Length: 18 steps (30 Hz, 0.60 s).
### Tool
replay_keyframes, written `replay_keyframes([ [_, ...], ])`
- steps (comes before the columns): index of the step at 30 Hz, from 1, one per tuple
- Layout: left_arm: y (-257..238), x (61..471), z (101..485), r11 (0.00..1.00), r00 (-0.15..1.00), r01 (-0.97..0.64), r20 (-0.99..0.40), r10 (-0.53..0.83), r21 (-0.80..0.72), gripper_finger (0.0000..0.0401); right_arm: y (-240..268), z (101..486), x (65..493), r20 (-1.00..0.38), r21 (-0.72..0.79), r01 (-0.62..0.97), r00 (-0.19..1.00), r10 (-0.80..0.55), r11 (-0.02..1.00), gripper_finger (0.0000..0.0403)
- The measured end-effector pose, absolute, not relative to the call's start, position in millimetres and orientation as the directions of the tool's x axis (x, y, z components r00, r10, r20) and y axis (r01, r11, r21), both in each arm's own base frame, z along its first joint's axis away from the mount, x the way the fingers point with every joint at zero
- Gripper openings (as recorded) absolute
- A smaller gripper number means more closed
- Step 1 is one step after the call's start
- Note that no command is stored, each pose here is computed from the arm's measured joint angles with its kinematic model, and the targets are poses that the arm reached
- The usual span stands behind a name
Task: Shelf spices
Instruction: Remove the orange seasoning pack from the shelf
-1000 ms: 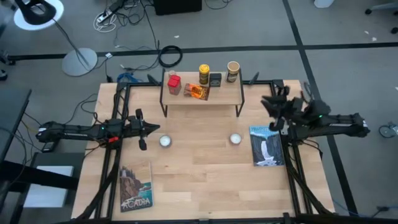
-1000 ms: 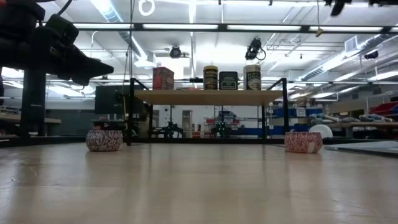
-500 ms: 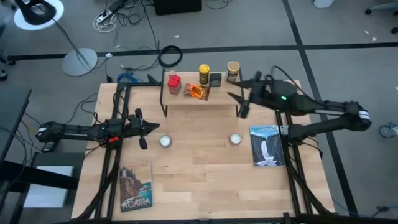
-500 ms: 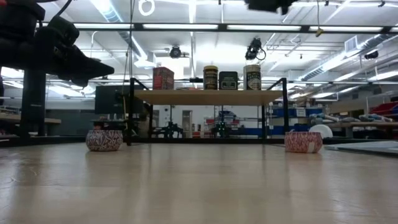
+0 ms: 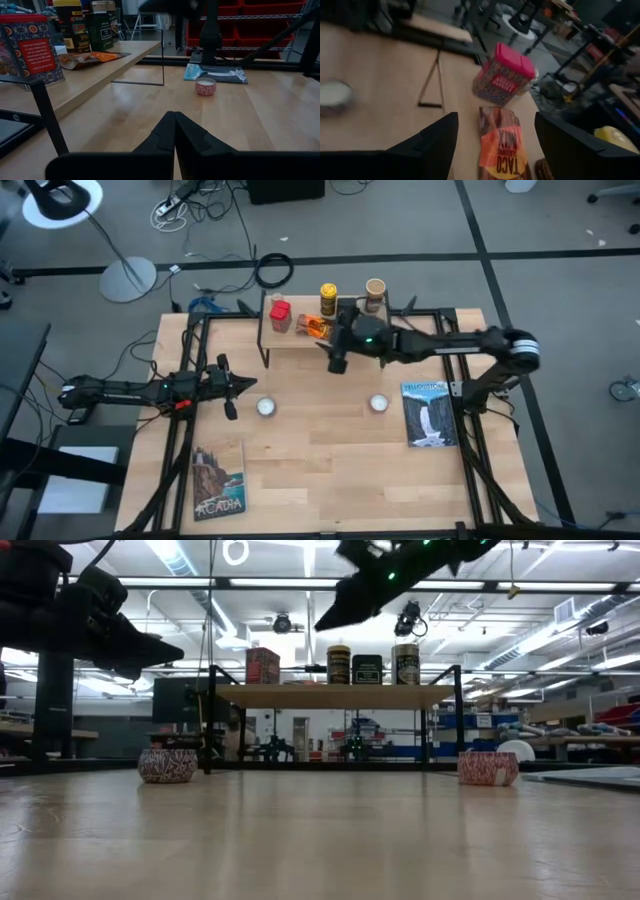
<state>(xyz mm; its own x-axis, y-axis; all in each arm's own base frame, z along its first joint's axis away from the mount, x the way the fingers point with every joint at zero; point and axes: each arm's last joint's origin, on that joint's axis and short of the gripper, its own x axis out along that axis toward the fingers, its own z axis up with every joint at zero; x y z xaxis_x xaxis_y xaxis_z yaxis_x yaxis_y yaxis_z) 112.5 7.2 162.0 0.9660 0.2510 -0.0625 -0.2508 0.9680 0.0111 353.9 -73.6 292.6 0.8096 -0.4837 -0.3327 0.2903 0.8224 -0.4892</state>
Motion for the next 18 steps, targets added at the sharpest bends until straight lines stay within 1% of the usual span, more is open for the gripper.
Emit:
replay_keyframes([
  [4, 7.3, 112.5, 162.1, 0.968, 0.966, -0.251, -0.062, 0.251, 0.011, 0.001, -77.1, 270.0, 373.6, -0.385, -0.512, 0.268, 0.778, -0.496, 0.816, 0.0261],
  [10, 7.2, 112.5, 162.0, 0.968, 0.966, -0.251, -0.062, 0.251, 0.011, 0.001, -83.2, 238.1, 391.9, -0.435, -0.599, 0.263, 0.687, -0.582, 0.757, 0.0251],
  [18, 7.3, 112.5, 162.3, 0.968, 0.966, -0.251, -0.06, 0.251, 0.011, 0.001, -90.8, 233.7, 399.0, -0.413, -0.604, 0.309, 0.667, -0.62, 0.735, 0.0227],
])
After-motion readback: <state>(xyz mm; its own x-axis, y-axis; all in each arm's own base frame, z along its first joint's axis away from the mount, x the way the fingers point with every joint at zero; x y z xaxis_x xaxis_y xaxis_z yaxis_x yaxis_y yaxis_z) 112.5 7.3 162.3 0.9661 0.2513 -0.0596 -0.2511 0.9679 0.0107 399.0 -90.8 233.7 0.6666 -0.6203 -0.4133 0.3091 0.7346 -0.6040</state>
